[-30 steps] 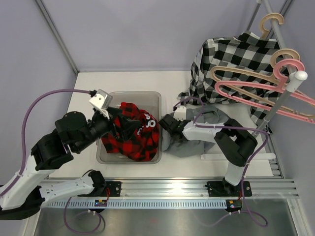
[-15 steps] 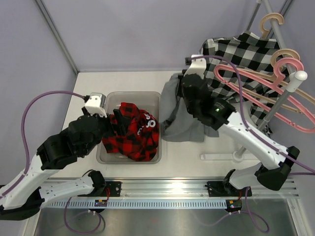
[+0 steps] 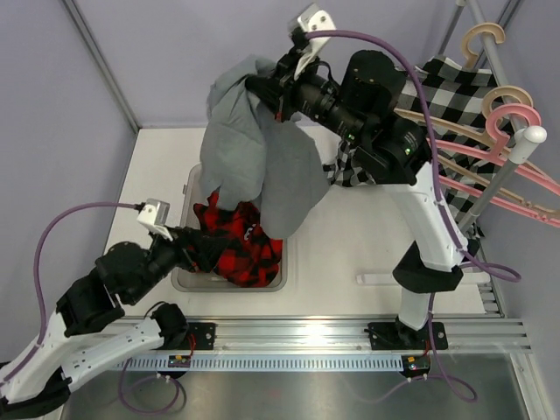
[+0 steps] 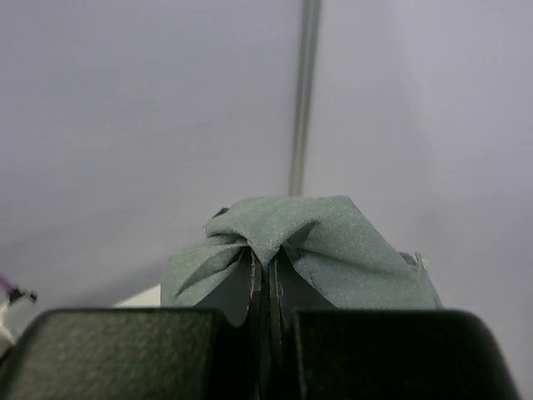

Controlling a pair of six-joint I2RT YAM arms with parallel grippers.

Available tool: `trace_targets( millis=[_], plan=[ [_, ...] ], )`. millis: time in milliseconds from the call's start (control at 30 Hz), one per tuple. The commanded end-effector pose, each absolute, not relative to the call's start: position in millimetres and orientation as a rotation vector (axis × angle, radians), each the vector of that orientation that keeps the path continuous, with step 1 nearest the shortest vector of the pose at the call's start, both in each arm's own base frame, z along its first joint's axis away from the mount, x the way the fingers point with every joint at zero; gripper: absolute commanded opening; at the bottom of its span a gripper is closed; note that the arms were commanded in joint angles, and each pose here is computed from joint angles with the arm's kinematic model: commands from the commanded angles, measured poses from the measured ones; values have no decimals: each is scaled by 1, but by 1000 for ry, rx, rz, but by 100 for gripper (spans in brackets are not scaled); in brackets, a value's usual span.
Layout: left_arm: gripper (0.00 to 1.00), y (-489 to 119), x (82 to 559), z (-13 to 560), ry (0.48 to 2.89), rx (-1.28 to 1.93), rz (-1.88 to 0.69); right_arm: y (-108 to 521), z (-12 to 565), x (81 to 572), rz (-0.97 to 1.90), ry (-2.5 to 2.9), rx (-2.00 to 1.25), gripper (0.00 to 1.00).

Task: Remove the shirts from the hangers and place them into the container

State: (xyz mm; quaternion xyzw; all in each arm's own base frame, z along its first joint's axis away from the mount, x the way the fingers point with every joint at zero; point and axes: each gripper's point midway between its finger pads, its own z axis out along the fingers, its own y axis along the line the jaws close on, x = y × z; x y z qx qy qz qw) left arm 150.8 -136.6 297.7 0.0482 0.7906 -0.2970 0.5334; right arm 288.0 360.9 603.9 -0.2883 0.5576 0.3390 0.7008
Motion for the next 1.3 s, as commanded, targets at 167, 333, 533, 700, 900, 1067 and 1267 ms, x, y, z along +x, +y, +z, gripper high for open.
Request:
trace_targets(
  millis=[167, 333, 533, 700, 900, 1067, 1267],
  plan=[
    [99, -191, 122, 352, 1552, 290, -1149, 427, 563, 254, 1050, 1101, -1049, 0],
    [97, -231, 152, 305, 1758, 319, -1064, 441, 548, 262, 1093, 1134, -1045, 0],
    [99, -238, 206, 280, 1802, 124, -924, 433, 538, 257, 1097, 1209, -1043, 0],
    [99, -223, 256, 249, 1902, -112, -788, 425, 534, 244, 1170, 1294, -1009, 0],
    [99, -195, 297, 206, 1991, -393, -654, 405, 503, 221, 1239, 1512, -962, 0],
    [99, -171, 308, 172, 2062, -558, -602, 395, 458, 203, 1211, 1720, -914, 1],
    [99, -127, 315, 177, 1938, -710, -630, 381, 431, 185, 1200, 1778, -898, 1]
  ],
)
